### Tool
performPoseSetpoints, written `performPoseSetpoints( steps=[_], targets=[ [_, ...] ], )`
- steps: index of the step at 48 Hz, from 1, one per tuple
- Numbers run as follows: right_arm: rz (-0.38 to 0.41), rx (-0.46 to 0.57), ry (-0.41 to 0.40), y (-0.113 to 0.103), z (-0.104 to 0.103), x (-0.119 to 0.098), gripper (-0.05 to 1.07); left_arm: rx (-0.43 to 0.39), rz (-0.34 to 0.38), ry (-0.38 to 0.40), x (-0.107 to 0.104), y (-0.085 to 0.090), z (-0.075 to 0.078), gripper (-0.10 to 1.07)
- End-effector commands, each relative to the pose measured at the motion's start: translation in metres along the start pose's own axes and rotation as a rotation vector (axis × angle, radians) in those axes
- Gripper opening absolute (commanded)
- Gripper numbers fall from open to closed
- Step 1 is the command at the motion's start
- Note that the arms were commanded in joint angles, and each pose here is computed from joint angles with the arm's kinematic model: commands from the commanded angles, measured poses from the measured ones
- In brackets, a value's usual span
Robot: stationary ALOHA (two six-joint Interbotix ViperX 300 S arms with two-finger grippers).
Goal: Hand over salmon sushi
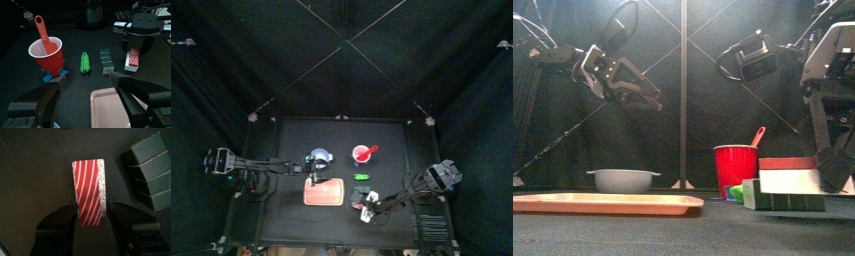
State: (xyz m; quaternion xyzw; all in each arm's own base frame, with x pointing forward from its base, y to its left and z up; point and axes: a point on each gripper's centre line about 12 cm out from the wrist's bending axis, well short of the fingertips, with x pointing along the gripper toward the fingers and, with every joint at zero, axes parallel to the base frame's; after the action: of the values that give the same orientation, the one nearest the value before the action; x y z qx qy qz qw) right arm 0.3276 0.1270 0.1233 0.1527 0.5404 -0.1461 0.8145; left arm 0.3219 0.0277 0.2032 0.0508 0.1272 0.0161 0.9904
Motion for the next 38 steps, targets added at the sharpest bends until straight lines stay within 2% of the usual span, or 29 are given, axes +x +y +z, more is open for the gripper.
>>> performPoseSetpoints(
  steps=[1,7,20,29,38],
  targets=[
    [0.044,0.008,-0.049,0.003,0.011,-0.019,0.65,-0.003,0.004,-0.029,0.003,0.001,0.01,1.03],
    [0.055,0.005,-0.084,0.0,0.018,-0.029,0.65,-0.001,0.001,-0.014,0.005,0.001,0.012,1.03],
    [0.09,0.014,-0.202,-0.012,0.047,-0.057,0.65,-0.001,-0.055,0.026,0.014,-0.019,0.029,1.03],
    [0.04,-0.029,-0.283,-0.032,0.065,-0.061,0.65,-0.027,-0.055,0.013,0.01,-0.022,0.034,1.03],
    [-0.028,-0.068,-0.373,-0.064,0.081,-0.069,0.64,-0.023,-0.055,0.001,0.002,-0.022,0.035,1.03]
  ],
)
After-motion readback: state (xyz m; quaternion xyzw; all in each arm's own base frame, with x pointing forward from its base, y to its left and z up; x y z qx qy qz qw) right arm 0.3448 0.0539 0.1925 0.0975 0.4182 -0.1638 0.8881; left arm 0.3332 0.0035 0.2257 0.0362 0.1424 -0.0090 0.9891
